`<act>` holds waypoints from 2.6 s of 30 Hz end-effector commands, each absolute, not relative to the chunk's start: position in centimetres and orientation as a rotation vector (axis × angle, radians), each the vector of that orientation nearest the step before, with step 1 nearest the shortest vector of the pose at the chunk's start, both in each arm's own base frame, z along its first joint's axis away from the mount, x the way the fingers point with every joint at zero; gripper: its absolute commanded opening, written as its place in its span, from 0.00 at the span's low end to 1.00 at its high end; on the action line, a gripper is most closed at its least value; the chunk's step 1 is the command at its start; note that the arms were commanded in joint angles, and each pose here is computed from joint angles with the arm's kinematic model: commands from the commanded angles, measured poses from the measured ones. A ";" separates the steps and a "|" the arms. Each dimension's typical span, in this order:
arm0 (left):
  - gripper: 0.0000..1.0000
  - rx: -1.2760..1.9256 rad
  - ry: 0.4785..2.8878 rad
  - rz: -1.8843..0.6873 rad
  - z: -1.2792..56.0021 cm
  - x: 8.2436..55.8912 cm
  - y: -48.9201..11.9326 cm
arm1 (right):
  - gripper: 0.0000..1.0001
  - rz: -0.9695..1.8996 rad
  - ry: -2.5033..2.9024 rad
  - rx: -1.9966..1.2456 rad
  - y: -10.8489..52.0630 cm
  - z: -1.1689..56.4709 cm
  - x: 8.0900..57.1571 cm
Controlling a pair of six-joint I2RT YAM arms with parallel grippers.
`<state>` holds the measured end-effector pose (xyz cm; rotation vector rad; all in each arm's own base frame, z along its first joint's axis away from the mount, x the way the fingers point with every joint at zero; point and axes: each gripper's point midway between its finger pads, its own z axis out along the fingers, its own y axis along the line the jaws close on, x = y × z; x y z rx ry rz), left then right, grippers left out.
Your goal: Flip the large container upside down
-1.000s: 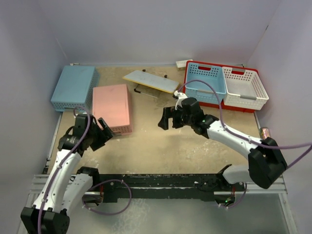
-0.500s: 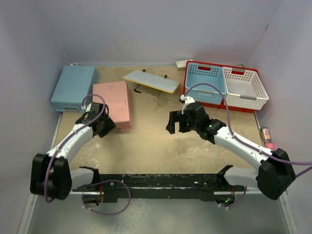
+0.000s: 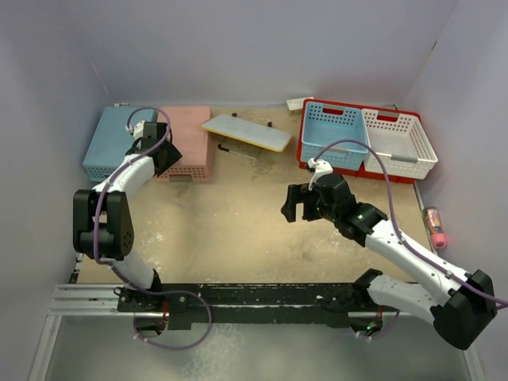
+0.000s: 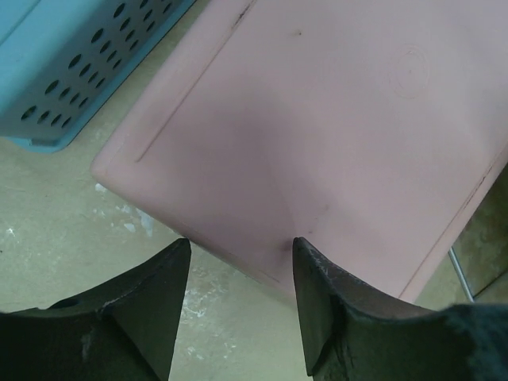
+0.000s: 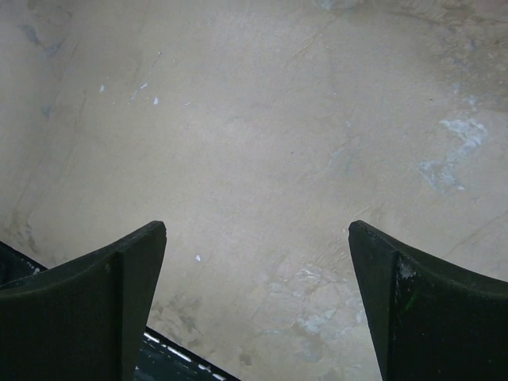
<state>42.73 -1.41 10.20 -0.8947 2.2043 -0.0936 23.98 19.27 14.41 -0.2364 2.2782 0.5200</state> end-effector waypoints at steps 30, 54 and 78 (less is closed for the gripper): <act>0.54 -0.611 2.286 -0.029 10.3 43.8 -5.2 | 1.00 -0.062 2.121 0.103 11.4 26.8 34.3; 0.58 -0.449 2.207 -0.154 23.1 31.0 -4.5 | 0.43 -0.267 2.393 0.059 13.4 17.8 48.1; 0.63 -0.585 2.083 -0.201 24.3 31.6 -4.2 | 0.00 0.834 1.849 -0.371 21.3 37.6 29.9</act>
